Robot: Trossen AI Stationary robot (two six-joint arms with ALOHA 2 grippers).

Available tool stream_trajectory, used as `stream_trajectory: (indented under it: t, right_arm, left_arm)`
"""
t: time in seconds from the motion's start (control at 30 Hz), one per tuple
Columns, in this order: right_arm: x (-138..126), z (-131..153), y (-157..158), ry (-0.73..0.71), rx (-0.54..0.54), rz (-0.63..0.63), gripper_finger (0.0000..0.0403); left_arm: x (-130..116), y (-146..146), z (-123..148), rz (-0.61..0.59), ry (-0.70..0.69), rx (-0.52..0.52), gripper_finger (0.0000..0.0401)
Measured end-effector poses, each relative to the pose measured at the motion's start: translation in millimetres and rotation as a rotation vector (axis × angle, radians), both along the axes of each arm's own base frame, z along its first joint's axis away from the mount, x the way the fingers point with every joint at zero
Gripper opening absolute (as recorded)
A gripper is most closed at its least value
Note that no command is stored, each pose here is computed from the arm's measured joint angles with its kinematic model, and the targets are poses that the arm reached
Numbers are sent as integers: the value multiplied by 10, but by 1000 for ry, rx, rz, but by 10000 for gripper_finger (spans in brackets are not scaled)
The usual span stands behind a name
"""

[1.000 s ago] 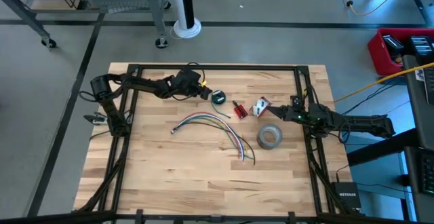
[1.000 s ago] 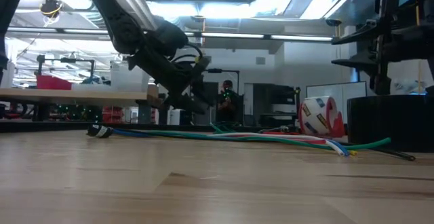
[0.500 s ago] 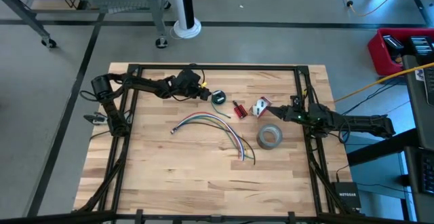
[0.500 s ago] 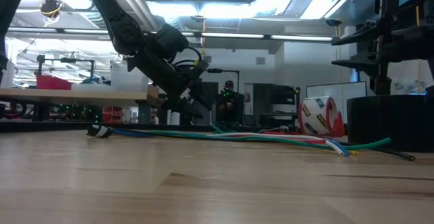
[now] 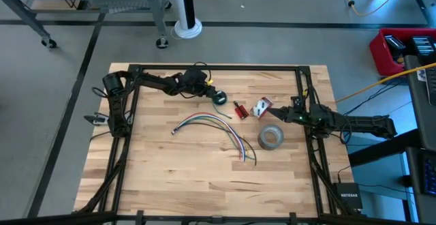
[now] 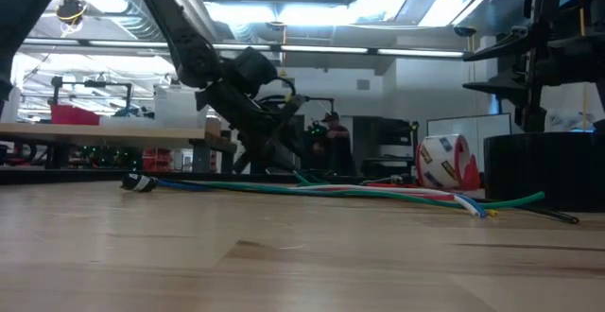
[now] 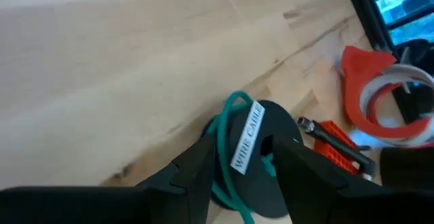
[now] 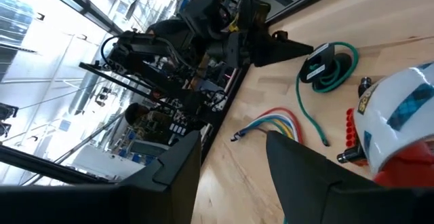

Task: Coil cords
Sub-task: Uncoil green wire from the black spool

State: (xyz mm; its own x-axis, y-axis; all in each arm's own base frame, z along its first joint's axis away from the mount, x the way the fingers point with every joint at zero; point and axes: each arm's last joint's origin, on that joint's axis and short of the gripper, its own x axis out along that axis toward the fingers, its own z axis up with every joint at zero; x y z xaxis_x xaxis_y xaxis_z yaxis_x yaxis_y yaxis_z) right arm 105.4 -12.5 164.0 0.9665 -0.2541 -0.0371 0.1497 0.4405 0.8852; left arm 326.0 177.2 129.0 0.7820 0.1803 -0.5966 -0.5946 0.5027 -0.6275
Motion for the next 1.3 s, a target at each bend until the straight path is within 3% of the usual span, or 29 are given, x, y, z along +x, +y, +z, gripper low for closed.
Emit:
stream_trajectory:
  t: [0.37,0.5,0.67,0.93,1.07,1.3]
  right_arm:
    - [0,1,0,-1,0,0,172]
    - [0,1,0,-1,0,1,172]
    - [0,0,0,0,0,1,172]
    - [0,0,0,0,0,0,172]
    - [0,0,0,-1,-1,0,172]
    - [0,1,0,-1,0,0,172]
  left_arm:
    - [196,-154,-224,-128,-7,-107,105]
    - [257,-135,-207,-160,-38,-78,78]
    - [276,-97,-170,-138,-88,-80,12]
    - [269,23,-77,-75,-172,-44,2]
    - [233,126,125,-54,-262,27,0]
    - [12,228,845,-46,-419,181,0]
